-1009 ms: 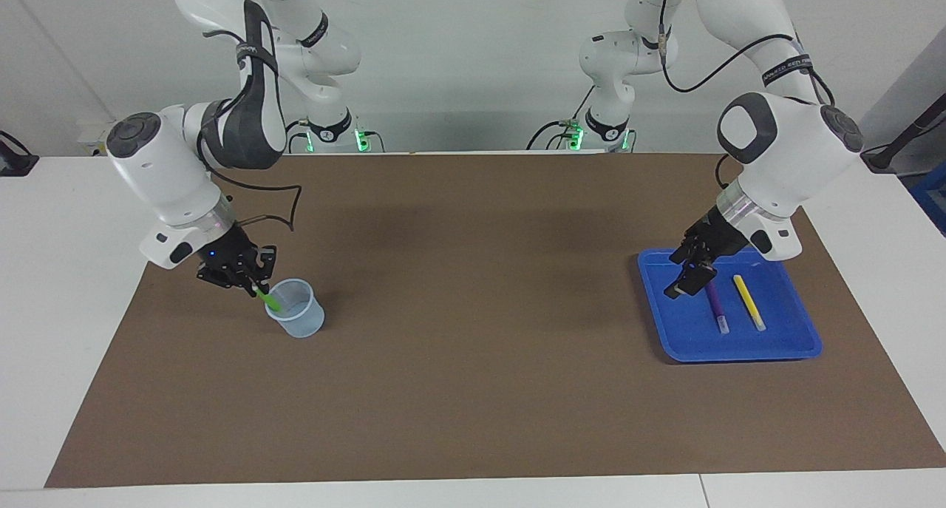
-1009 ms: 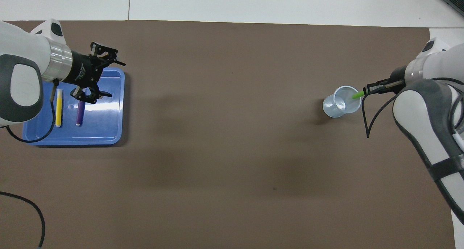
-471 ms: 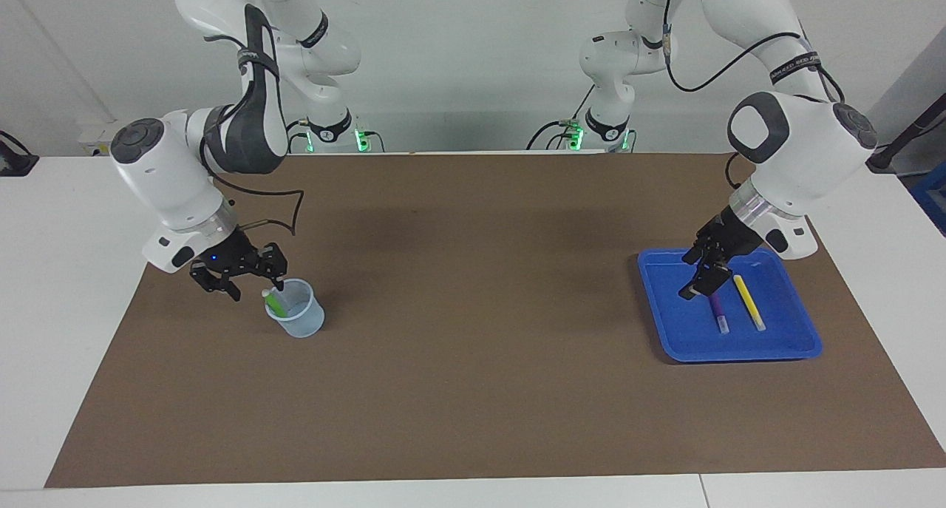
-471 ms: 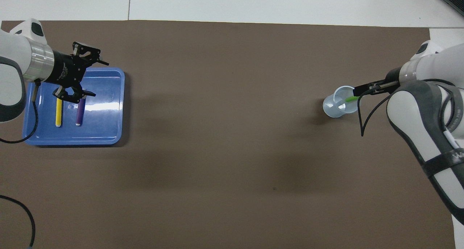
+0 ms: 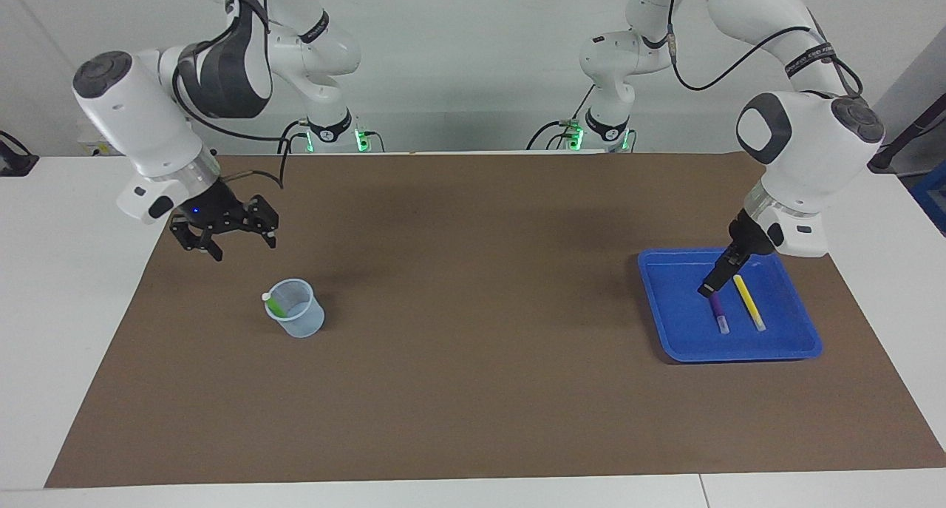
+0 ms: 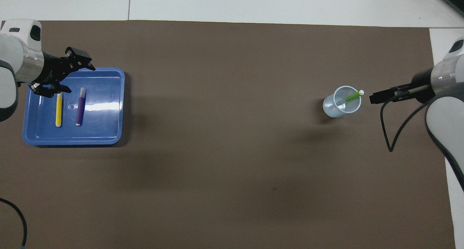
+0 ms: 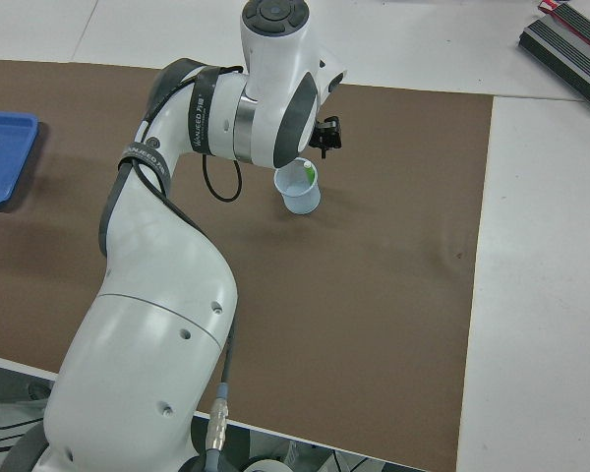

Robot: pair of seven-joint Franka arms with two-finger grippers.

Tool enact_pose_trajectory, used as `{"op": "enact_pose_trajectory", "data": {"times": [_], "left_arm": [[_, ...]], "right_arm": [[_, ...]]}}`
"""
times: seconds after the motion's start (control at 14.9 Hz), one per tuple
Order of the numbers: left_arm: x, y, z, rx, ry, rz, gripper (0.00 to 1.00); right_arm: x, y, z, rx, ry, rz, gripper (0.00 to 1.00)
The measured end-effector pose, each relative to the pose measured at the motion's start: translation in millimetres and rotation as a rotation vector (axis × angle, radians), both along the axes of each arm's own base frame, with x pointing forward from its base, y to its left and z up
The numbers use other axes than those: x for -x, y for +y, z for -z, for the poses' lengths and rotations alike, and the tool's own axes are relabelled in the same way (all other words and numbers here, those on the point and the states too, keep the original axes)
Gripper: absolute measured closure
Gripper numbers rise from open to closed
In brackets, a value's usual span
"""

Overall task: Transfer and insert pens with both arms
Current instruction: 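Release the green pen with the right gripper while the left gripper descends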

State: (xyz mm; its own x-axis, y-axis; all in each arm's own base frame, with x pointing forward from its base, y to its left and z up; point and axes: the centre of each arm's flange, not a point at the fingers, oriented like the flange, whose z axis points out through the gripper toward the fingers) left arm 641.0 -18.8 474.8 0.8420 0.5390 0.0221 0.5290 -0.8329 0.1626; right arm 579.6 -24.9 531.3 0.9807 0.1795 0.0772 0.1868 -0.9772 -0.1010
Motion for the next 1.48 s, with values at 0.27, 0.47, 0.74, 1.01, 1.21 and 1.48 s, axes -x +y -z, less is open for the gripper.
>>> {"op": "enact_pose_trajectory", "data": {"times": [0.27, 0.47, 0.74, 1.01, 1.21, 1.48], "left_arm": [[6.4, 4.3, 3.6, -0.087, 0.014, 0.363, 0.0], [10.5, 16.4, 9.9, -0.104, 0.016, 0.517, 0.0], [14.5, 13.6, 4.6, -0.112, 0.051, 0.582, 0.0], [19.0, 15.2, -38.5, -0.101, 0.141, 0.603, 0.0], [19.0, 0.9, -61.6, -0.104, 0.165, 0.636, 0.0], [15.0, -16.3, -59.5, -0.121, 0.18, 0.66, 0.0]], "right_arm": [[34.5, 1.8, -44.6, 0.017, 0.022, -0.011, 0.0], [38.6, 0.2, -46.9, 0.042, 0.034, -0.015, 0.0], [37.9, -0.4, -44.1, 0.048, 0.04, -0.016, 0.0], [38.2, -0.4, -42.7, 0.05, 0.043, -0.017, 0.0], [38.5, -0.4, -41.9, 0.05, 0.047, -0.017, 0.0], [38.7, -0.3, -41.6, 0.05, 0.049, -0.017, 0.0]]}}
